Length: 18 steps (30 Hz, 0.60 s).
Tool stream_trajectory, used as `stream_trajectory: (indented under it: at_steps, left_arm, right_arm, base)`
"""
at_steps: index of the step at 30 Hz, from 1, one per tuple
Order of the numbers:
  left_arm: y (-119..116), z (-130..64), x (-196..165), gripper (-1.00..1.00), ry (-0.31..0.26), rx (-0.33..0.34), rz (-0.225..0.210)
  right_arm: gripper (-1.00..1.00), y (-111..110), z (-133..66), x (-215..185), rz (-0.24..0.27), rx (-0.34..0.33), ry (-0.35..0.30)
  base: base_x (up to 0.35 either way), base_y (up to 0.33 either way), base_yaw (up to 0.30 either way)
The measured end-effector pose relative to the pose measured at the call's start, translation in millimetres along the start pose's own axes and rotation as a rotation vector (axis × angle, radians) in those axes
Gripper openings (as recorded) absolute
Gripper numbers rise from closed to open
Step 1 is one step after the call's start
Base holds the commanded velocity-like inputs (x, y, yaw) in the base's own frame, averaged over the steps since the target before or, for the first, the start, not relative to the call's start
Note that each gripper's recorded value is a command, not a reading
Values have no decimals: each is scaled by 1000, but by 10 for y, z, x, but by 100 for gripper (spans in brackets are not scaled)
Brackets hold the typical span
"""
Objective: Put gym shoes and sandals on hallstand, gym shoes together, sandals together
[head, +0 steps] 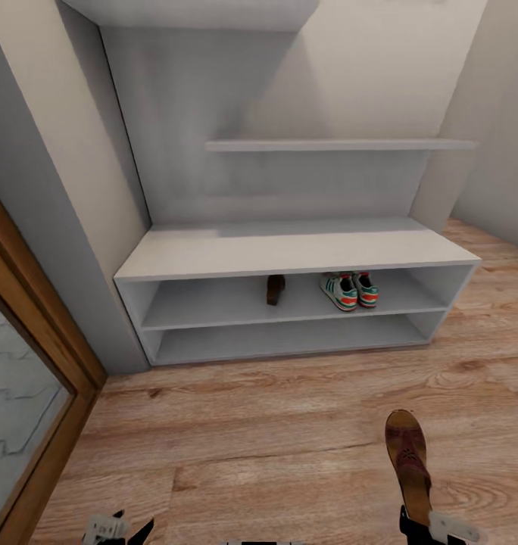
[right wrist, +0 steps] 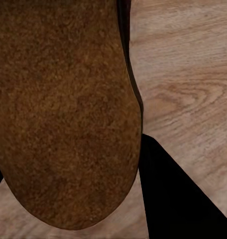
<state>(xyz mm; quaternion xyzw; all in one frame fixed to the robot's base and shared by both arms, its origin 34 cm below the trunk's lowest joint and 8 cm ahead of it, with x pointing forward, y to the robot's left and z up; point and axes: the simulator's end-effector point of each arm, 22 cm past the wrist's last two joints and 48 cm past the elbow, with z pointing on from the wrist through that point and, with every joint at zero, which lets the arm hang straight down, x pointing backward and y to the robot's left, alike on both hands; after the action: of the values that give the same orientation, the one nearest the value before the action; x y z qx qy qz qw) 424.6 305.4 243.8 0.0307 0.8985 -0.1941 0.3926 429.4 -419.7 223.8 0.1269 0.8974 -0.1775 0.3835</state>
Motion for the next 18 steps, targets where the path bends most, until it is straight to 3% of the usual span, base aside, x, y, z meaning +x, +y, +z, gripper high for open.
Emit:
stream_trajectory:
  at_steps: [3,12,18]
  left_arm:
    - [-19,-22,-6,100,-6,21,7]
    - [-31,-41,26,100,-2,38,5]
    - [-29,-42,56,100,4,39,1]
  right_arm:
    - [-100,151,-36,37,-9,-22,5]
    - [-100,300,-68,102,-31,-48,18]
    - [-100,905,-213,182,-38,-135,46]
  base:
    - [0,0,100]
    - [0,0,165]
    - [0,0,185]
